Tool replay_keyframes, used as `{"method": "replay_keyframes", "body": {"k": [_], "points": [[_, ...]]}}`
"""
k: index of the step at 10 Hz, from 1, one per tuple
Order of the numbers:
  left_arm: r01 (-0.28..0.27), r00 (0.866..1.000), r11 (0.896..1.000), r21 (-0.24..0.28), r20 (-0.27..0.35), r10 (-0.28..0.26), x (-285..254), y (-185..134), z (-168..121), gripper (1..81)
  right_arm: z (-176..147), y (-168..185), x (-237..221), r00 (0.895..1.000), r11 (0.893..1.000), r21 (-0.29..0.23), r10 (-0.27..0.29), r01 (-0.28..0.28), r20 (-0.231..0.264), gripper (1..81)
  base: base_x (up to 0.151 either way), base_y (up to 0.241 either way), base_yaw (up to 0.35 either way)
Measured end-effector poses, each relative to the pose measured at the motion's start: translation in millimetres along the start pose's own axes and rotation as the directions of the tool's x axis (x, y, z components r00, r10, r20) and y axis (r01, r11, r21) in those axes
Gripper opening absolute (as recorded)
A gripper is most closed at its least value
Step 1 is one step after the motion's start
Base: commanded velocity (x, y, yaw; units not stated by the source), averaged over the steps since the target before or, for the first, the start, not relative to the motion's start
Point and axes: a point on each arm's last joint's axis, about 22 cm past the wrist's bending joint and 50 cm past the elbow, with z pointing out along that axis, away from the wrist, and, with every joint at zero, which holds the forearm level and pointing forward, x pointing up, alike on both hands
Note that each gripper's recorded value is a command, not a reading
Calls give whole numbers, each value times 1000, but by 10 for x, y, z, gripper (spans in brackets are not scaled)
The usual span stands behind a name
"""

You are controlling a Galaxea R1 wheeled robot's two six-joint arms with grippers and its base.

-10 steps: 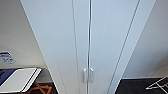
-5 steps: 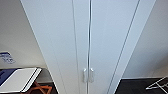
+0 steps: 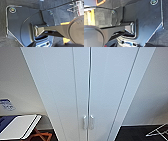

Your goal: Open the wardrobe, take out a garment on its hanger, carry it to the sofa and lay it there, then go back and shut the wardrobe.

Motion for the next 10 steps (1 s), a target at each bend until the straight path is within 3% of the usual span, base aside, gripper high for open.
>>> {"method": "replay_keyframes", "body": {"k": [3, 7, 10], "points": [[-9, 999, 999, -48, -32, 7, 289, 130, -212, 811, -300, -232, 291, 999, 997, 69, -23, 25, -33, 811, 0, 0, 0], [-30, 997, 996, -78, -70, 25, 650, 172, -618, 811, -648, -368, 642, 996, 992, 107, -53, 61, -76, 811, 0, 0, 0], [-51, 994, 993, -102, -100, 41, 927, 258, -960, 811, -858, -677, 880, 991, 981, 168, -76, 93, -108, 811, 0, 0, 0]]}}
